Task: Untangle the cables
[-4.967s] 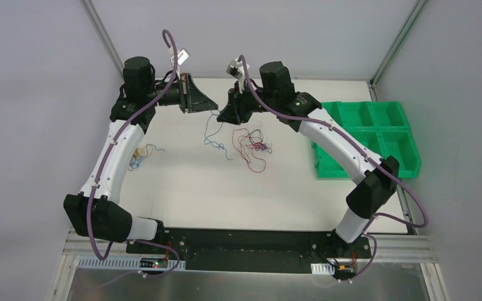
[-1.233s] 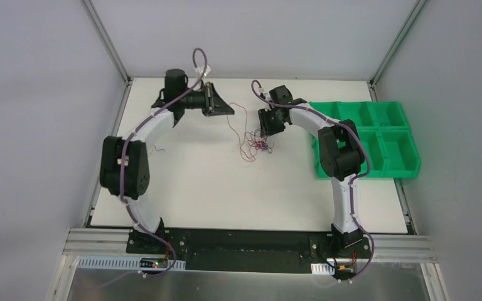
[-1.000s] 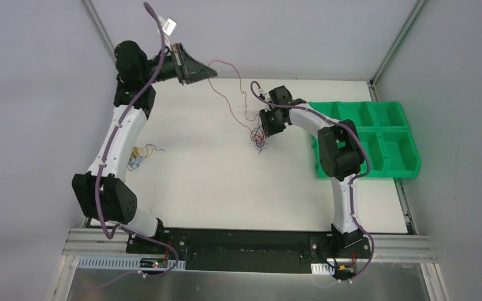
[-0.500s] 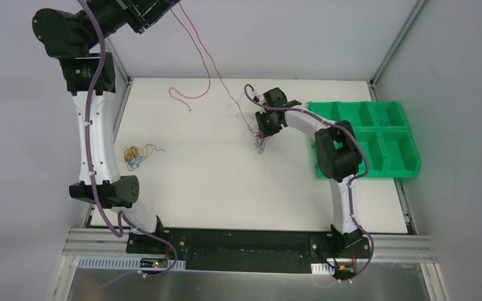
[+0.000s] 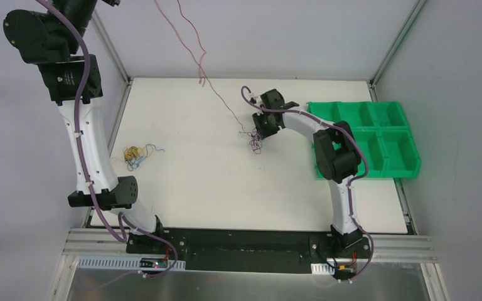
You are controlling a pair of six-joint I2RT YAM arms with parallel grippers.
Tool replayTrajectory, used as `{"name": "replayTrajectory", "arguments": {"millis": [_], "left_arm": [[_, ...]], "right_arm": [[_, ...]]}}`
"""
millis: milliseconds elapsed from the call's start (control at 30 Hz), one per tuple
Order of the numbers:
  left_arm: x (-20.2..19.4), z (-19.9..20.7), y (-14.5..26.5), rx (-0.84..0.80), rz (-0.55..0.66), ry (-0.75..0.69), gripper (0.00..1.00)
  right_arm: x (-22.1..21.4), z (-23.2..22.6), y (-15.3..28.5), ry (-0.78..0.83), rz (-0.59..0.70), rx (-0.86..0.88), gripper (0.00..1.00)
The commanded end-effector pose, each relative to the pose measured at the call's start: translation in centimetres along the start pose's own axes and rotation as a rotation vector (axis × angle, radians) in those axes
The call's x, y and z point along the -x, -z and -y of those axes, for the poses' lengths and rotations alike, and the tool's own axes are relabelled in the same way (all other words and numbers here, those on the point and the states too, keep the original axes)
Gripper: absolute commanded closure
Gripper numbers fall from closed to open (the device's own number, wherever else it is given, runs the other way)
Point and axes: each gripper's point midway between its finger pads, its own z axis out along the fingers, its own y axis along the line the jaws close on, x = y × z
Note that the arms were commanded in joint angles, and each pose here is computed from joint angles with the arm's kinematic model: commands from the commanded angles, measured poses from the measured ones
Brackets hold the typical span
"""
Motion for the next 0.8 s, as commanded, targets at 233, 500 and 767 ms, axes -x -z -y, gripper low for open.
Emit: {"name": "replayTrajectory", "arguments": {"millis": [233, 500, 767], "left_arm": [[12.0, 2.5, 1.6, 0.164, 0.367, -0.338, 1.0], [16.8, 3.4, 3.4, 0.268, 0.52, -0.516, 1.0], [19.4, 2.8, 5.3, 0.413, 0.579, -0.69, 1.0]], "right_arm": [[-2.5, -1.1, 0.2, 0.008, -0.068, 0.004, 0.65], [-3.7, -1.4, 0.2, -0.014, -0.099, -0.009, 0.63], [-4.9, -1.0, 0.5, -0.067, -0.123, -0.056, 0.65]]}}
